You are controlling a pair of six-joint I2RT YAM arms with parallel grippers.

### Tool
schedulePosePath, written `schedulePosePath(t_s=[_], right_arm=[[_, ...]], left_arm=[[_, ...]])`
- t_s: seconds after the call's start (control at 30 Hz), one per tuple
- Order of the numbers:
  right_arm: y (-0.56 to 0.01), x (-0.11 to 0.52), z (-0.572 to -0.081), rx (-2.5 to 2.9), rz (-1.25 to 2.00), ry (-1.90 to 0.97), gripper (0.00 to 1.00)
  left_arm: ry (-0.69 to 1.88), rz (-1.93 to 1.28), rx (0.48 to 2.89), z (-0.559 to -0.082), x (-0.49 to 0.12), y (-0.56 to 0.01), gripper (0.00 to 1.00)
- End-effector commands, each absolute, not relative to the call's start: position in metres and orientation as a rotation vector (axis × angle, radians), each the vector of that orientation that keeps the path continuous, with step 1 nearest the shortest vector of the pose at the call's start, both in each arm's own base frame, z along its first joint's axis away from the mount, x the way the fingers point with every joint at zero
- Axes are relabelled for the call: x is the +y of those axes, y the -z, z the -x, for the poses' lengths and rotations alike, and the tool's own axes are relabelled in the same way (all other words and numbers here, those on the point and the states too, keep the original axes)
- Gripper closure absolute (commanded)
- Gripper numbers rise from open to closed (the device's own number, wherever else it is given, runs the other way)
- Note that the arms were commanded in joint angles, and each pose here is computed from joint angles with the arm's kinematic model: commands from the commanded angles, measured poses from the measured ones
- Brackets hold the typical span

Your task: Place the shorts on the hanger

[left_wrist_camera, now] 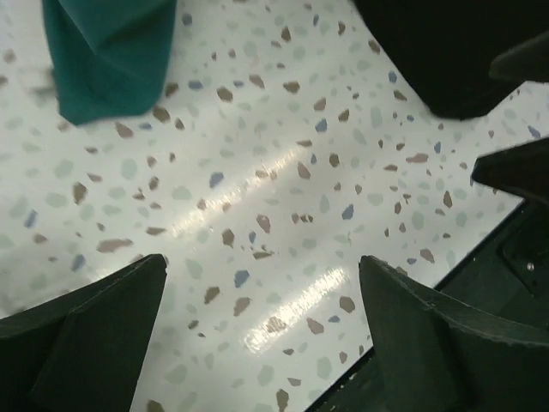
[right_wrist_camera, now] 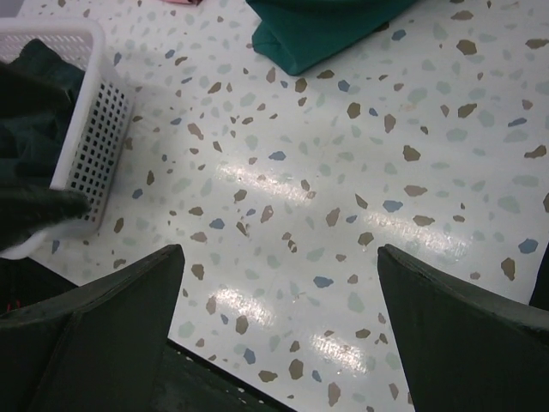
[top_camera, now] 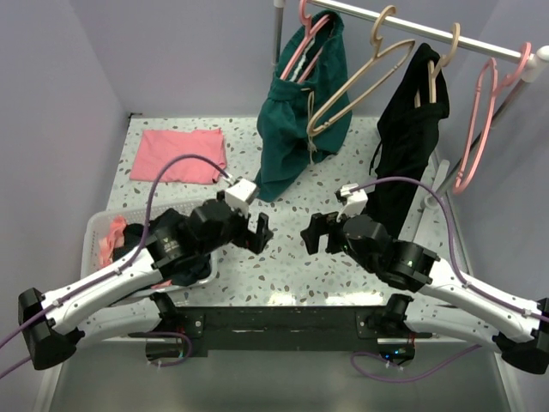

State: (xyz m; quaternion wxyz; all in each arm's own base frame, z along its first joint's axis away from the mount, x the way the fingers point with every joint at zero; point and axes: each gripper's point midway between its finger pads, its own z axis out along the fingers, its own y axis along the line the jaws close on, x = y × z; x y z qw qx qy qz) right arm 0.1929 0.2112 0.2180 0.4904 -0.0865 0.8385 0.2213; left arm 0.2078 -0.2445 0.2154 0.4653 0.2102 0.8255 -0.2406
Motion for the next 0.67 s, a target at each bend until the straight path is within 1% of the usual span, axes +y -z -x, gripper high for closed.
schedulePosePath(t_s=[0.0,0.1,0.17,0.3,0.43,0.63], right_arm=[[-0.213,0.217,-0.199,2.016,0.126,-0.564,0.01],[-0.197,0.221,-0.199,2.056,0.135,-0.553,0.02],[-0.188,0.221,-0.199,2.074,0.127,-0.542,0.02],[-0.179,0.221,-0.198,2.077,0.116,-0.551,0.02],[-0.175,0.221,-0.200,2.078,0.108,-0.537,0.01],[-0.176,0.219,-0.203,2.083,0.109,-0.503,0.01]], left_arm=[[0.670,-0.327,2.047,-0.201,-0.252,-0.190,0.00],[0.619,-0.193,2.100,-0.202,-0.236,-0.173,0.00],[0.654,-0.167,2.093,-0.198,-0.233,-0.171,0.00],[0.741,-0.215,2.076,-0.189,-0.242,-0.168,0.00],[0.744,-0.243,2.102,-0.184,-0.242,-0.160,0.00],[0.792,-0.275,2.046,-0.183,-0.247,-0.175,0.00]])
